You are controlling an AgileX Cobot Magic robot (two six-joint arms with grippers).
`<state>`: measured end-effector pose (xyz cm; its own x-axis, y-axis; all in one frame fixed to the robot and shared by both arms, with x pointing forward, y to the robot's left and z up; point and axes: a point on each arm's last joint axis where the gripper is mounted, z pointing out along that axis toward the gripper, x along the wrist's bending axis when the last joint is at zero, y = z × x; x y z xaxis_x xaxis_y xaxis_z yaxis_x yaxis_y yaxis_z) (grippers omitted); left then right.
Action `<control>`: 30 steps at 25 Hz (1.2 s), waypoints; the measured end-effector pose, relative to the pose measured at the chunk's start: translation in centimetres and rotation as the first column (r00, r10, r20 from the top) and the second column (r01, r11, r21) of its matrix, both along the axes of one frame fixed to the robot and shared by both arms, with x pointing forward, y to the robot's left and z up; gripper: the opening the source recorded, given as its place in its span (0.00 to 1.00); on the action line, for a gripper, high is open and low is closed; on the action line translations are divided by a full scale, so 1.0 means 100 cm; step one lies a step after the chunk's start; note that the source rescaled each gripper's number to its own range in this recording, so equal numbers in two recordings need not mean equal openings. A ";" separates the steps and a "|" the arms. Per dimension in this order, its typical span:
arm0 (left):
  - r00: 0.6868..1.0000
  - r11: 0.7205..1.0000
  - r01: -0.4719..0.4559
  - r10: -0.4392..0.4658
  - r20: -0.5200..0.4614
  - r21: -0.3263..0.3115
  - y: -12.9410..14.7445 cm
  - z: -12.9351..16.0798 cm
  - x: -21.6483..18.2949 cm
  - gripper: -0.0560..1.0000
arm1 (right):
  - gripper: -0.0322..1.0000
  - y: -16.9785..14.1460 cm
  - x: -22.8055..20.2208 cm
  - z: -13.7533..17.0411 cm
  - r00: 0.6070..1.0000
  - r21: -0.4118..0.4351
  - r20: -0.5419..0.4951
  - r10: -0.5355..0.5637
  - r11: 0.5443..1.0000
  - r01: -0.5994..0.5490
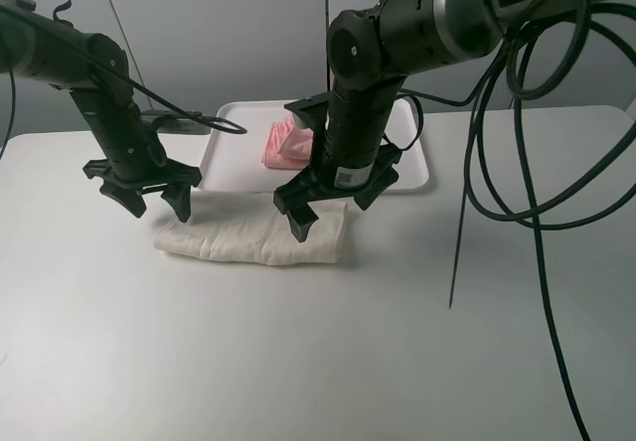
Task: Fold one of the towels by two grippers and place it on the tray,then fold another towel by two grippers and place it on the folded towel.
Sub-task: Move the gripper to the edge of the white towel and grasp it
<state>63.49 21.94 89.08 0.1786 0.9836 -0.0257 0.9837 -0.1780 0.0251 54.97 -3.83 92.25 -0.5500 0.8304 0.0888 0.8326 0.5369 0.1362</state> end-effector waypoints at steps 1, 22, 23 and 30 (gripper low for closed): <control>1.000 1.000 0.007 -0.007 0.000 0.010 0.001 0.000 0.000 0.89 | 1.00 0.000 0.000 0.000 1.000 0.000 0.000 0.000 1.000 0.000; 0.999 0.999 0.003 -0.001 -0.046 0.045 0.003 -0.020 0.001 0.89 | 1.00 0.000 0.001 0.000 1.000 0.002 0.009 0.005 1.000 -0.005; 0.999 0.999 0.003 -0.001 -0.046 0.045 0.003 -0.020 0.001 0.89 | 1.00 -0.001 0.002 0.000 1.000 0.003 0.010 -0.002 1.000 0.002; 0.999 0.999 0.003 -0.001 -0.047 0.045 0.003 -0.020 0.001 0.89 | 1.00 -0.035 0.030 0.002 0.972 0.096 -0.061 -0.229 0.967 0.234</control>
